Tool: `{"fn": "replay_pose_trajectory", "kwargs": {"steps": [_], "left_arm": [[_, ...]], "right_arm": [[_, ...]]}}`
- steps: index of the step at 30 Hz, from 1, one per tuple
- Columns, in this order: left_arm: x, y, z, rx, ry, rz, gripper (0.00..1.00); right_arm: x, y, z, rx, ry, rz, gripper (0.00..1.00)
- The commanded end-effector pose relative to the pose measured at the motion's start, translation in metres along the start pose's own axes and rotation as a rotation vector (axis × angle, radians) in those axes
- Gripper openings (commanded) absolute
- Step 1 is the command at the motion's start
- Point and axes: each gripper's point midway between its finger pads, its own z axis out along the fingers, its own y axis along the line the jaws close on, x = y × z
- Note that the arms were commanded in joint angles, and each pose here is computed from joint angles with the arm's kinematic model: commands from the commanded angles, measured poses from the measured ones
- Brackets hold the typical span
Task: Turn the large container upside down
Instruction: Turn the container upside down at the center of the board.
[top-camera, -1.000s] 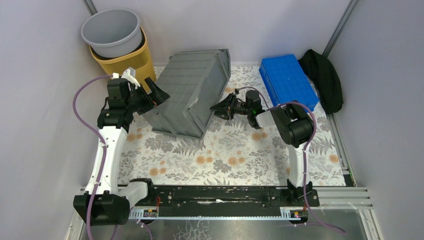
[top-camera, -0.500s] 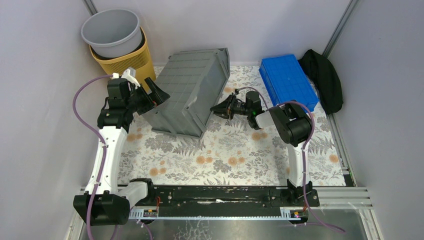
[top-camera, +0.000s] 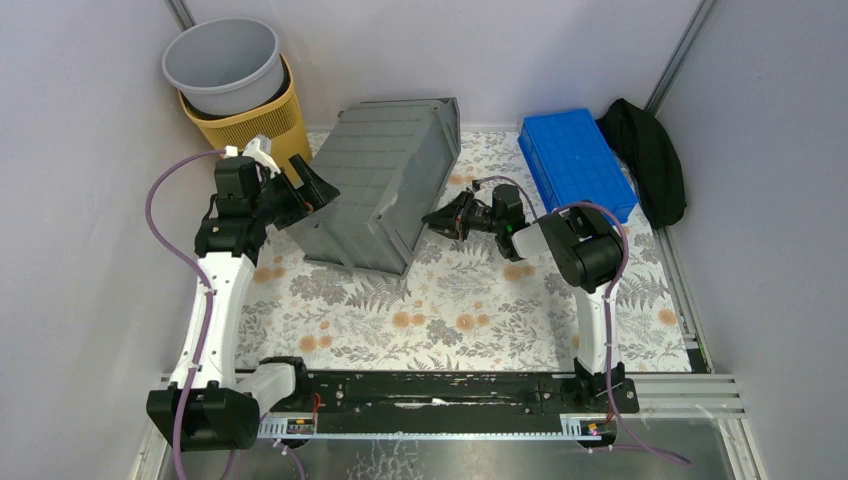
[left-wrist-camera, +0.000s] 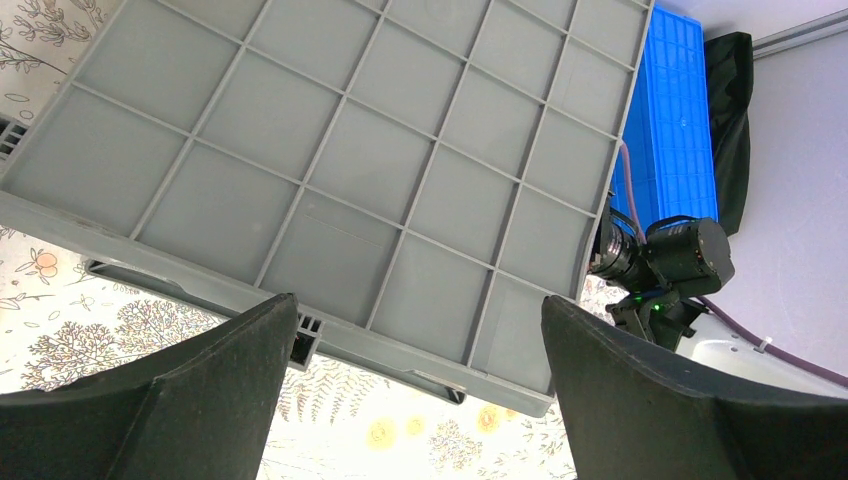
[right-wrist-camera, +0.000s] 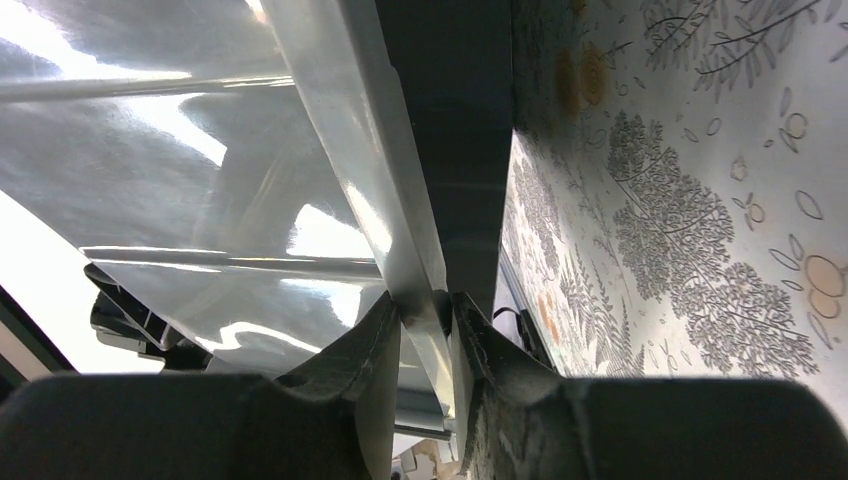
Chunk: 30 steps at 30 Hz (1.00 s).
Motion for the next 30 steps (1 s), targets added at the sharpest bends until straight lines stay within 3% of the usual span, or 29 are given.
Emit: {"fn": "replay_pose_trajectory", "kwargs": {"steps": [1, 30], "left_arm": [[-0.008, -0.003, 0.003, 0.025, -0.031, 0.017, 0.98], [0.003, 0.014, 0.012, -0.018, -0.027, 0.008, 0.98]], "right_arm": [[-0.007, 0.014, -0.006, -0.061, -0.028, -0.037, 0.00], [-0.017, -0.026, -0.016, -0.046, -0.065, 0.022, 0.00]]}}
